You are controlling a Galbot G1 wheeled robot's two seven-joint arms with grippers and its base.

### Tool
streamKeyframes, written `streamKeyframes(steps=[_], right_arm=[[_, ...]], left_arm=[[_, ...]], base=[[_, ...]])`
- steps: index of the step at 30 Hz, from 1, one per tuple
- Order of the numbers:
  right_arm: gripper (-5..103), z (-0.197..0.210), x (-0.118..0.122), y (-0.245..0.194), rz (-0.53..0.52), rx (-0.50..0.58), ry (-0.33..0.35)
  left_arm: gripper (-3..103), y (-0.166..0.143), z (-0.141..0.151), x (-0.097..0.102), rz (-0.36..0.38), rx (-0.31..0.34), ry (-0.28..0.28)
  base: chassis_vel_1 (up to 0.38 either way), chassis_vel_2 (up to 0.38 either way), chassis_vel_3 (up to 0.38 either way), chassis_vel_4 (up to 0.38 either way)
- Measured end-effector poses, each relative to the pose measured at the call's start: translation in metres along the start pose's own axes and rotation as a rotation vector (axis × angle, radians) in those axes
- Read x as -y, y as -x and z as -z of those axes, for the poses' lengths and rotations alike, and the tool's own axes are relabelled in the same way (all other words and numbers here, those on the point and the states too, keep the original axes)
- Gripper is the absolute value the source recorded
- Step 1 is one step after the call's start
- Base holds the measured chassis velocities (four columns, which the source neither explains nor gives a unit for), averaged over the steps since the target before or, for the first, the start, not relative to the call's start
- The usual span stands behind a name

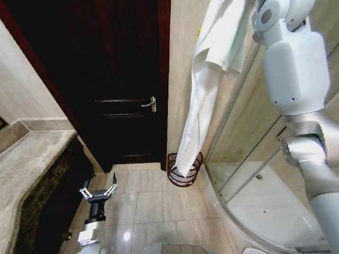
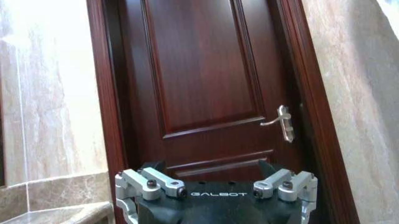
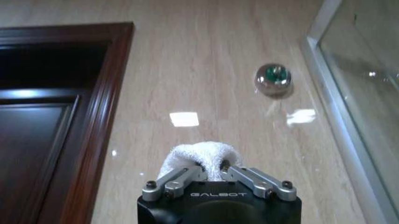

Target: Discard the used towel into the hamper.

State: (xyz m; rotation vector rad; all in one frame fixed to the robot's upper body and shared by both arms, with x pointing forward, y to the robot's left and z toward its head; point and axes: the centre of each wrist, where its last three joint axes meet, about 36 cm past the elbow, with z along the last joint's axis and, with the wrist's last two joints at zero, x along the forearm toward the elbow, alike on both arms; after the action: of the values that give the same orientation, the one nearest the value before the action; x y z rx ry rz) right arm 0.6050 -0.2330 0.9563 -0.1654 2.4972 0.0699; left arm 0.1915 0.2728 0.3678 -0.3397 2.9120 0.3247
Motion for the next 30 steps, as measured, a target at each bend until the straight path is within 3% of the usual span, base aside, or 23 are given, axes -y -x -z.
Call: streamKeyframes(steps=[9,15,30], right_arm=[[5,-0.018,-0.005,0.009,0.0,0.001,-0.035],[5,-0.052,-0.005,0.003,0.01,-0.04,-0.05],[5,-0.125,0.018,-0.044,0.002,-0.128,-0.065]], left_arm=[[100,-0.003,-0.003,0.0,0.002,-0.002,-0.002],[100,-0.004,-0.004,-0.001,0.007,0.004,-0.004],[100,-0.005,-0.004,0.001,-0.005,0.007,-0.003]], base=[[-0.006,0.004,0.004,-0.005],[0.0,0.0,0.0,0.0],[0.0,0.0,0.0,0.0]])
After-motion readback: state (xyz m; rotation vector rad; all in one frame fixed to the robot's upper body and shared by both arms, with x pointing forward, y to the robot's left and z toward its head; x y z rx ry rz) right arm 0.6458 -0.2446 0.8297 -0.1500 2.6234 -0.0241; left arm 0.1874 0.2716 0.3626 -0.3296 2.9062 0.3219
